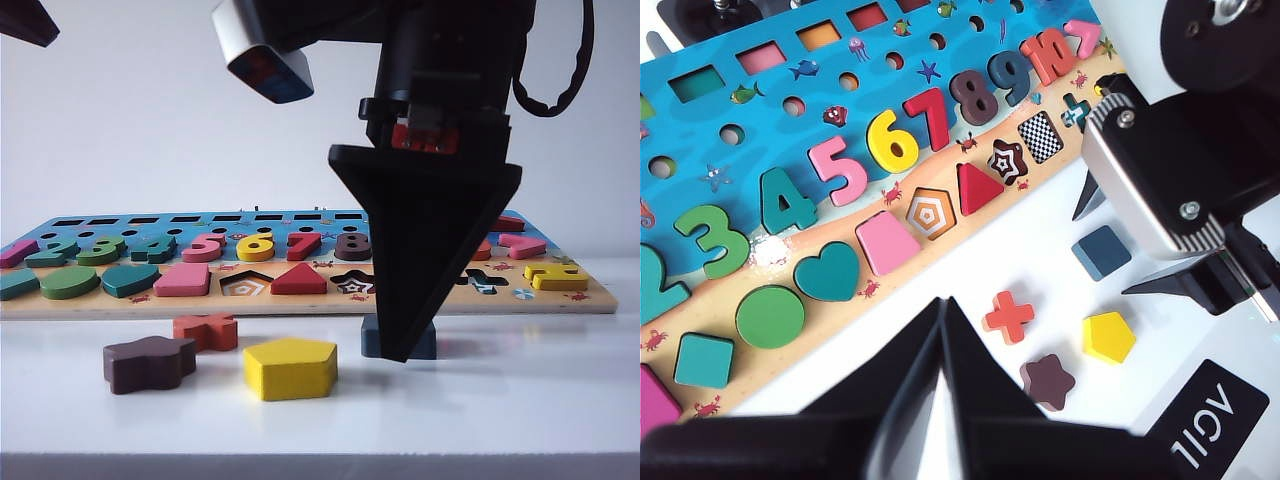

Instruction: Insert the cube into the slot.

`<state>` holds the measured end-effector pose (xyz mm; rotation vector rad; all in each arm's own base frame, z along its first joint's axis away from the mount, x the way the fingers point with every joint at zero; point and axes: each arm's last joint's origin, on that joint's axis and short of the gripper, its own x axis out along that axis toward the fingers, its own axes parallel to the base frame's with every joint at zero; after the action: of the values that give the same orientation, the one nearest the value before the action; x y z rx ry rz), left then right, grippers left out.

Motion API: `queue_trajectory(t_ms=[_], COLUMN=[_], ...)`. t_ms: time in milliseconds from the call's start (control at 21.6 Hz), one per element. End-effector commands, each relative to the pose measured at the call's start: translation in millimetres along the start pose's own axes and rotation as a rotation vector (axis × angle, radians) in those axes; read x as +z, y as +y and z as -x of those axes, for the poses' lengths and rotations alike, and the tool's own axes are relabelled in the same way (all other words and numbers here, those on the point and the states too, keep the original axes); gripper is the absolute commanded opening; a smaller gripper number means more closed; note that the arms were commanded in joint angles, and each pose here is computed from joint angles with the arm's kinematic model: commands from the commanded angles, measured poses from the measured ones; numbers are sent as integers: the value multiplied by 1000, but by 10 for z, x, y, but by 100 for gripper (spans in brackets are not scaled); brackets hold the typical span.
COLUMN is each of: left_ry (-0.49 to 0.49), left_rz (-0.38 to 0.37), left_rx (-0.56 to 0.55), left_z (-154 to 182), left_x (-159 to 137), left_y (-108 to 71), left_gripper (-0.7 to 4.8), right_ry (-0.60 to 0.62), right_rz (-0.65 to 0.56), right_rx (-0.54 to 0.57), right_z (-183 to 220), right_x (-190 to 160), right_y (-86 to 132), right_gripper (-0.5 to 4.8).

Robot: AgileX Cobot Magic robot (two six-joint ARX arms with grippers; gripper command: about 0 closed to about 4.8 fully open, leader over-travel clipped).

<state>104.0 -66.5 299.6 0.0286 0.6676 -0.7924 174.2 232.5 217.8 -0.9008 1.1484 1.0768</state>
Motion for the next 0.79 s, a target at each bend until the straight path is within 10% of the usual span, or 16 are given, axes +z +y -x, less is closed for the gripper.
queue_trajectory(t_ms=[46, 789], left_ry=[-23, -24], left_rz=[-5, -6], left_rx=[-6, -6], left_z=[14, 15], left_x=[29, 29], left_y=[-7, -7], left_gripper=[17, 17], right_ry=[-7, -10], right_rz=[2, 1], right_rx=[-12, -35], right_z=[-8, -8], right_x=[17, 24], right_y=[3, -6], right_gripper=[328, 168])
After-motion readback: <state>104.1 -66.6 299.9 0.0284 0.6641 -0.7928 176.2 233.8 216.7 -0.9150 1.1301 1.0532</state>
